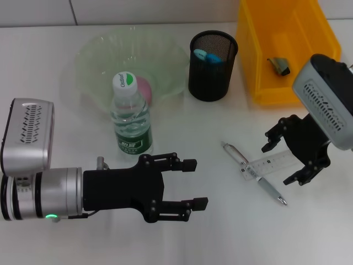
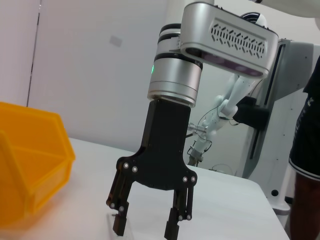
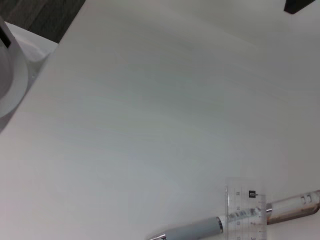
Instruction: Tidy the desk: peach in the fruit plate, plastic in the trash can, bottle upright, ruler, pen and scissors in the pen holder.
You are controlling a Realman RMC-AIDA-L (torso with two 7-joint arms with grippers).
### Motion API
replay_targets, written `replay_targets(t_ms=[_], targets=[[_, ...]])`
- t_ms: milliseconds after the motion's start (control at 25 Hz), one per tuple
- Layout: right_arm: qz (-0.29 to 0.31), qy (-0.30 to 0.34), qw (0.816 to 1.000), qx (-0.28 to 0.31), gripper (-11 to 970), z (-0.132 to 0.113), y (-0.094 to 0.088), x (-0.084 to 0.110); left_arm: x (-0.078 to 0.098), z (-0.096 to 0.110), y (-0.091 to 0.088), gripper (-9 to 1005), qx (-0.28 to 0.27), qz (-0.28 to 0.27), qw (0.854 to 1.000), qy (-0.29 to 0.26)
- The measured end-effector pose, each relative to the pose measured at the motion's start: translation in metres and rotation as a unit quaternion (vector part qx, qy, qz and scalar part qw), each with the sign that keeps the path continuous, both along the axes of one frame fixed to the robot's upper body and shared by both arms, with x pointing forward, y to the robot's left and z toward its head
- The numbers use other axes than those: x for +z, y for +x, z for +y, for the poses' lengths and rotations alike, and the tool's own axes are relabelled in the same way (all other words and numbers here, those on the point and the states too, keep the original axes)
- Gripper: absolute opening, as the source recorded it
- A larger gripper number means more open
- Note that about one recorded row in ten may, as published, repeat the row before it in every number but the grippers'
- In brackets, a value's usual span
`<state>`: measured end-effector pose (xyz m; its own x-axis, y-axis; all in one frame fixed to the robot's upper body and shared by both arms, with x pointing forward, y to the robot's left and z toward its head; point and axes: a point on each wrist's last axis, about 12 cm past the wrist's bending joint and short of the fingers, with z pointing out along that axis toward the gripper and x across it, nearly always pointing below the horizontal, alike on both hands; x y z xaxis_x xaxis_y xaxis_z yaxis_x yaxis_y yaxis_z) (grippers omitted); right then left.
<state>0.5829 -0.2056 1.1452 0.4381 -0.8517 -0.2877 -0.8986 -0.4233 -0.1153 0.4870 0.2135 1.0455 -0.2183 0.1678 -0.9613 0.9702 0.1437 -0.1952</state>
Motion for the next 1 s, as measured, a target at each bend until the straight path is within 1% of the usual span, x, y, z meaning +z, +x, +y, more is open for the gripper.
replay_targets(t_ms=[160,560,1000], targets=[[-0.005,-0.005,1.000,0.001,740,0.001,0.004,-0.010,0.000,0.000,0.001,770,0.002,0.000,1.000,0.002],[0.001,-0.006,1.000,-0.001,736,0.007,0.008,-0.019,-0.001,-0.002,0.001,770,0.001,0.000,1.000,0.004],[0.001,-0.006,1.000,-0.003,732,0.008,0.009,-0.023,-0.001,-0.003,0.001,770,0.000,0.000,1.000,0.004]])
